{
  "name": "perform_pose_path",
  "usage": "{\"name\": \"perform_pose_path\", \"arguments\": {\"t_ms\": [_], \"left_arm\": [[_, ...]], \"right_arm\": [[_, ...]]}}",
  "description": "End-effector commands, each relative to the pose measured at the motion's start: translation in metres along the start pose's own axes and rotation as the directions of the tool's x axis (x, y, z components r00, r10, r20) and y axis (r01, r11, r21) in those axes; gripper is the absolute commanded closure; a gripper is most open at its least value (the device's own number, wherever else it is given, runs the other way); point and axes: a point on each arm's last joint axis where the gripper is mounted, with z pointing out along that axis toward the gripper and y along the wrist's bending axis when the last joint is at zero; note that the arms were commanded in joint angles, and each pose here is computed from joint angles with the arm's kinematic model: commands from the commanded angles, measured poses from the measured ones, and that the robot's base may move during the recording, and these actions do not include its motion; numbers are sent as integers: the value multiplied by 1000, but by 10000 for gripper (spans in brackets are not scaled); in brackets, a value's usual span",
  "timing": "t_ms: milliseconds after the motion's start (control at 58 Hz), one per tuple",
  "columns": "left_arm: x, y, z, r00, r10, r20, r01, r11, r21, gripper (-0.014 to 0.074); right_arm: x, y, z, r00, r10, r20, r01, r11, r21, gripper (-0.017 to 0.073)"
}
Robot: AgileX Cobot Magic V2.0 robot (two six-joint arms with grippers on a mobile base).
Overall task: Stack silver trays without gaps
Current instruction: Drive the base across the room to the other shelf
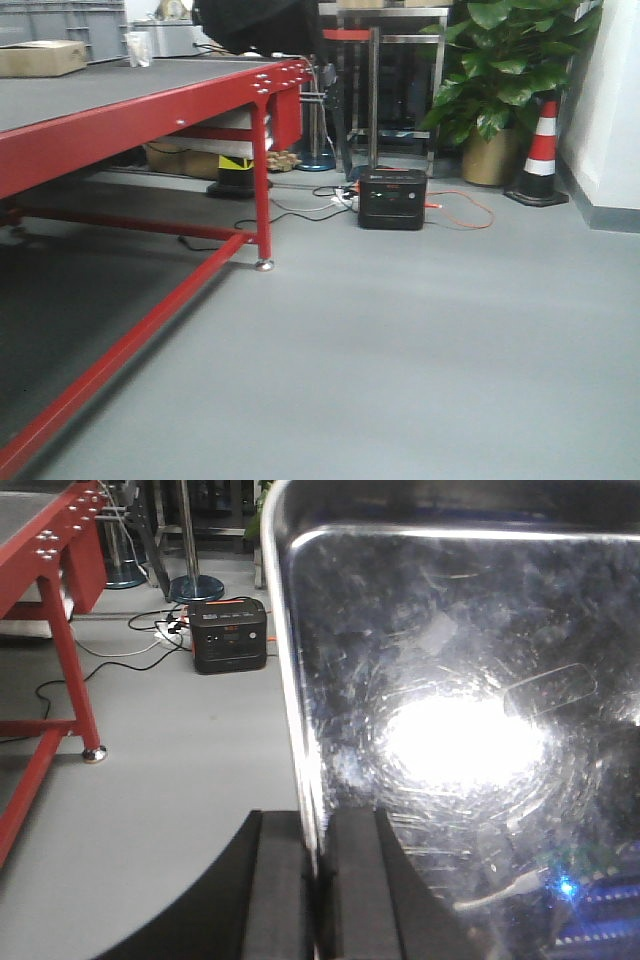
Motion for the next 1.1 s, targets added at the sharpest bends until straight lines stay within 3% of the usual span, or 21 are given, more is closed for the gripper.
{"name": "perform_pose_path", "arguments": {"t_ms": [0,1086], "left_arm": [[-10,1,-8,998,22,60,-22,1000,6,613],[-10,1,-8,998,22,60,-22,1000,6,613]], "right_arm": [[-9,-2,-8,997,-41,59,40,999,20,638],[-9,-2,-8,997,-36,61,35,999,17,638]]}}
